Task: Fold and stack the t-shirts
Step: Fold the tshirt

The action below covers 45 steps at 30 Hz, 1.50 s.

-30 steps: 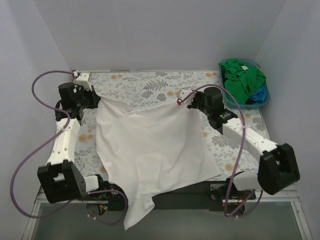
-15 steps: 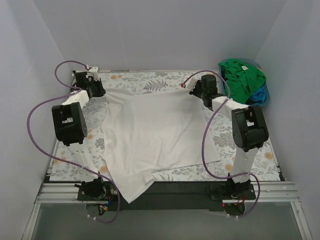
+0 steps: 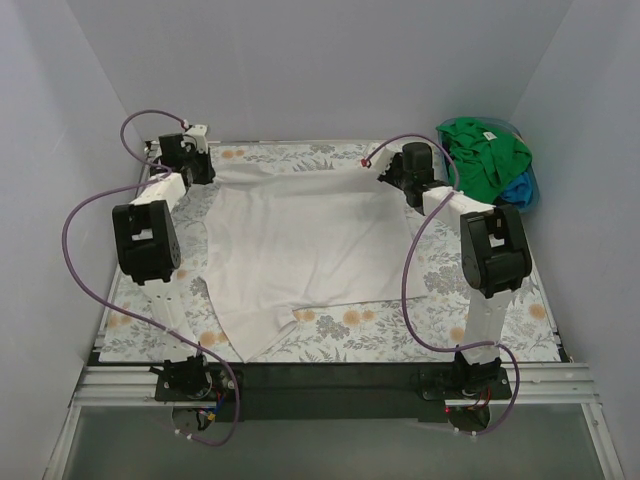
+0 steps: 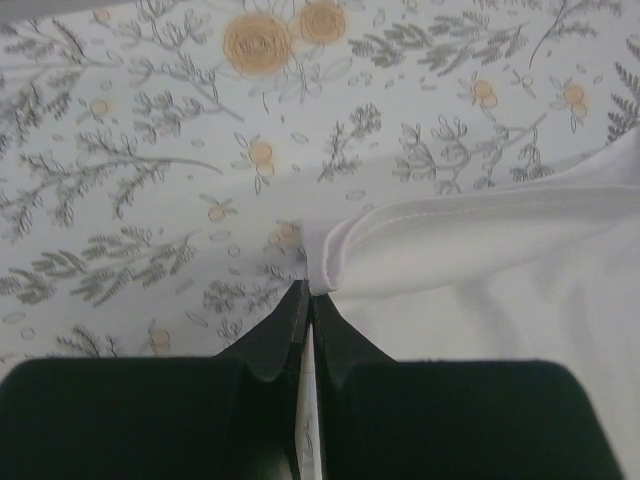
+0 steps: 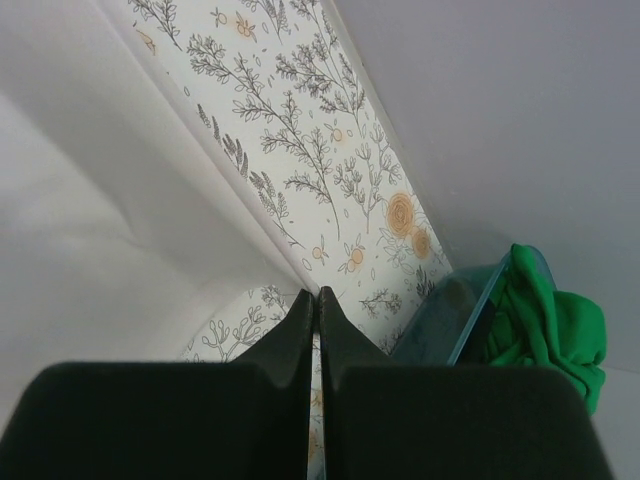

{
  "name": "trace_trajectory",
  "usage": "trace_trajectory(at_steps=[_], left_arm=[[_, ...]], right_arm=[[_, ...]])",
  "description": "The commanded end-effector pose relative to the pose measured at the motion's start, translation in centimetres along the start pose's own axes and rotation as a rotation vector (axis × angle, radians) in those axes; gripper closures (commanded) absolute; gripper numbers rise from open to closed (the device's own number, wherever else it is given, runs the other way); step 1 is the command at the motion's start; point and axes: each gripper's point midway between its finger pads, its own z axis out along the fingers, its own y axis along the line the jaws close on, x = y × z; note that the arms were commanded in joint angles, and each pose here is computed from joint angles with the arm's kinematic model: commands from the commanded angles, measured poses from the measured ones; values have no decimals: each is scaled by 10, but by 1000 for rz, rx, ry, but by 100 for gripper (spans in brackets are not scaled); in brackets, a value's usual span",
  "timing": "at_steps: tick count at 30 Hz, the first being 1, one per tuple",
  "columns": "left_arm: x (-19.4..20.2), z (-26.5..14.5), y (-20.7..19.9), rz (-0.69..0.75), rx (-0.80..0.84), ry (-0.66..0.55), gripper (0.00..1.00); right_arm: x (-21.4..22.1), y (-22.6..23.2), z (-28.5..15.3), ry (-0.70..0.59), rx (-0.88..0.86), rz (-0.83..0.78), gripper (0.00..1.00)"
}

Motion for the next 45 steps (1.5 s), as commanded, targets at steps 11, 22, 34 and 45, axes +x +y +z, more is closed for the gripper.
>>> trace_trajectory(at_steps=[11,22,34,45], left_arm=[[3,-126,-53,123,-8,-12,100],[50,-132,-44,152,-70,94,100],[75,-132,-45,171,-61,151,100],[111,-135,-51,161,-39,231,100]], right_arm=[[-4,-3,-31,-40,-70,3,99],[9,34,-59,-7,-202,19,99],[36,73,-74,64,-305,12,99],[50,90,-67,113,-341,1,99]])
